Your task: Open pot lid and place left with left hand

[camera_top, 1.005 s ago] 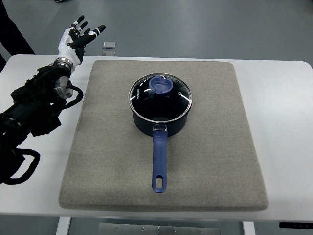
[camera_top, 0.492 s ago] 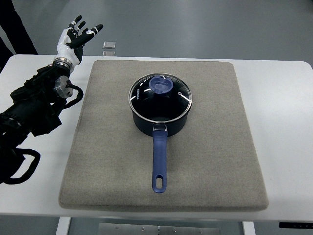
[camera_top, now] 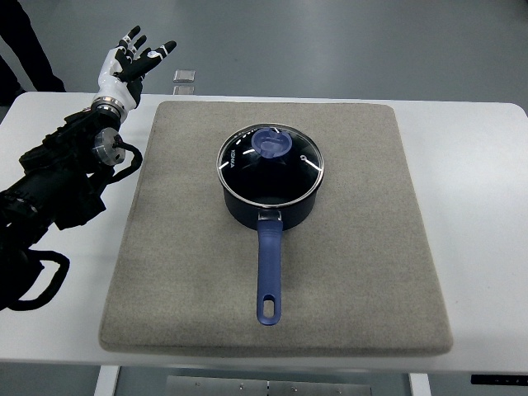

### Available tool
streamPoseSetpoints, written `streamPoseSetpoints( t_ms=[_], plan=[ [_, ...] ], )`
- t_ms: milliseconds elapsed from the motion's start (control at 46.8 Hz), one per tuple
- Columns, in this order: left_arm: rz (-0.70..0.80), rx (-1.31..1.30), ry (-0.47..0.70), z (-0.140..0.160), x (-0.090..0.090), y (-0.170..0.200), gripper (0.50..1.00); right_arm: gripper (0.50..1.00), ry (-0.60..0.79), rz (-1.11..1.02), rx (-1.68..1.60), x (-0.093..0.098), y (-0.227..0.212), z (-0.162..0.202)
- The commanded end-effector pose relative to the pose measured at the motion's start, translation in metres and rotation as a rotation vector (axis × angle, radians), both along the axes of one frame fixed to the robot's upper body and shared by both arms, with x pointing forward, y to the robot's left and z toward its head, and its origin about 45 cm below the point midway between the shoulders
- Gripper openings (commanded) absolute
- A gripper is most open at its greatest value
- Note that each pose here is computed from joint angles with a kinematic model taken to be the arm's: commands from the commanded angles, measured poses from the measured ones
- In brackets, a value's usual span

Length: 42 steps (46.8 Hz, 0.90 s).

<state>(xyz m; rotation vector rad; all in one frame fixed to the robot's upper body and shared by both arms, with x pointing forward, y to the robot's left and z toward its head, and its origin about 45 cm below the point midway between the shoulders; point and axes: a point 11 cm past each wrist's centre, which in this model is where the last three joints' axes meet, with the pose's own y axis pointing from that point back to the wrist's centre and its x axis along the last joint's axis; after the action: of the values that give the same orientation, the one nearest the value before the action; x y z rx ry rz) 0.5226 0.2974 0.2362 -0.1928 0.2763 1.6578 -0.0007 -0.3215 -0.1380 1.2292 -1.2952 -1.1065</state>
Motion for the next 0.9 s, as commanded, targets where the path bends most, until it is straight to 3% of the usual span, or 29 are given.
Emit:
streamPoseSetpoints(
  t_ms=[0, 877],
  plan=[
    [0.008, -0.005, 0.002, -0.0007, -0.0003, 0.0010, 0.986, 0.917, -0.001, 0.000, 0.000, -0.0001, 0.0000, 0.0000],
    [0.004, 0.018, -0.003, 0.0033, 0.0010, 0.0031, 0.988, 0.917, 0.001, 0.000, 0.000, -0.0003, 0.0000, 0.0000]
  ],
)
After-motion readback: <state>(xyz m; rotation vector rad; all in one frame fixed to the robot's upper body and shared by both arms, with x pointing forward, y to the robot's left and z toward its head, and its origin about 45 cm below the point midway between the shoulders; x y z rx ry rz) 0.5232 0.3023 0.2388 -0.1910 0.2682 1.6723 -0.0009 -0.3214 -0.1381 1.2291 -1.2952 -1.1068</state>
